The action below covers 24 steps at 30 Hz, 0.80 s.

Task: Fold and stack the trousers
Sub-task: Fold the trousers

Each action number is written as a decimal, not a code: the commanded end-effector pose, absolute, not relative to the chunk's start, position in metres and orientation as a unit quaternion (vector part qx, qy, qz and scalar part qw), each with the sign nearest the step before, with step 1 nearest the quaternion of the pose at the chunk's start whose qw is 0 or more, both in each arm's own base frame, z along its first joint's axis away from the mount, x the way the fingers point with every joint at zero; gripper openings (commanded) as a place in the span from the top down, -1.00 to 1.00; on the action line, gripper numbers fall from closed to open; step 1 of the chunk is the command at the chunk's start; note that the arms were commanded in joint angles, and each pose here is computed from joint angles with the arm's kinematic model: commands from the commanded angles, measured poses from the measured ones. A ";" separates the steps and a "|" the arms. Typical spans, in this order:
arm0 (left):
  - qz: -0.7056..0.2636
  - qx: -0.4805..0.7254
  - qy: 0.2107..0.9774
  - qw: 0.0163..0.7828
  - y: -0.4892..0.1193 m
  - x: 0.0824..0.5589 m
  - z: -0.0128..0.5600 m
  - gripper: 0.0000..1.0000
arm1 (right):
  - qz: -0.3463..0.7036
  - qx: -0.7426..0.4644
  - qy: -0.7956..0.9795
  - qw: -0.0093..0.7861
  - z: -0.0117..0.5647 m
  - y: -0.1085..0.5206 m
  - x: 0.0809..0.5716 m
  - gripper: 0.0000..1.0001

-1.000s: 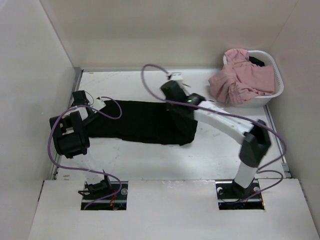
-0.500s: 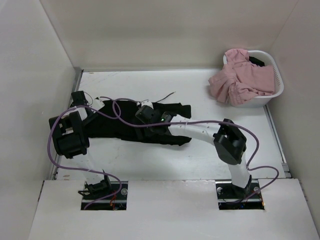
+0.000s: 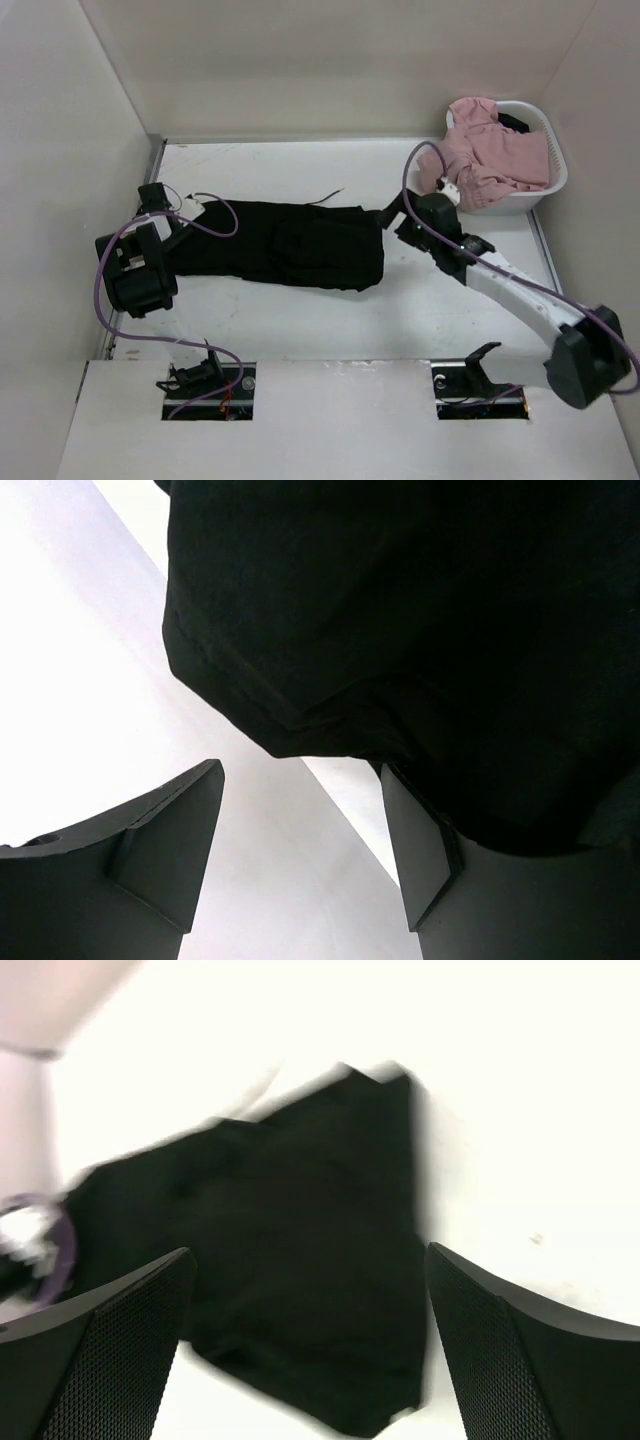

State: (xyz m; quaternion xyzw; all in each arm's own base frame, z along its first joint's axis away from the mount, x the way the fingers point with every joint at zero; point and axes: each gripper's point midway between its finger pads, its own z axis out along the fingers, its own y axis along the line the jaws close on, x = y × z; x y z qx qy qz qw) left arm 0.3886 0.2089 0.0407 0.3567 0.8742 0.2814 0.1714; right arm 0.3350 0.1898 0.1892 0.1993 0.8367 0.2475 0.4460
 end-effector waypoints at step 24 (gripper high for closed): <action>0.273 0.357 0.845 0.291 0.127 0.393 0.137 -0.34 | 0.122 0.043 0.905 0.406 0.219 0.135 0.358 1.00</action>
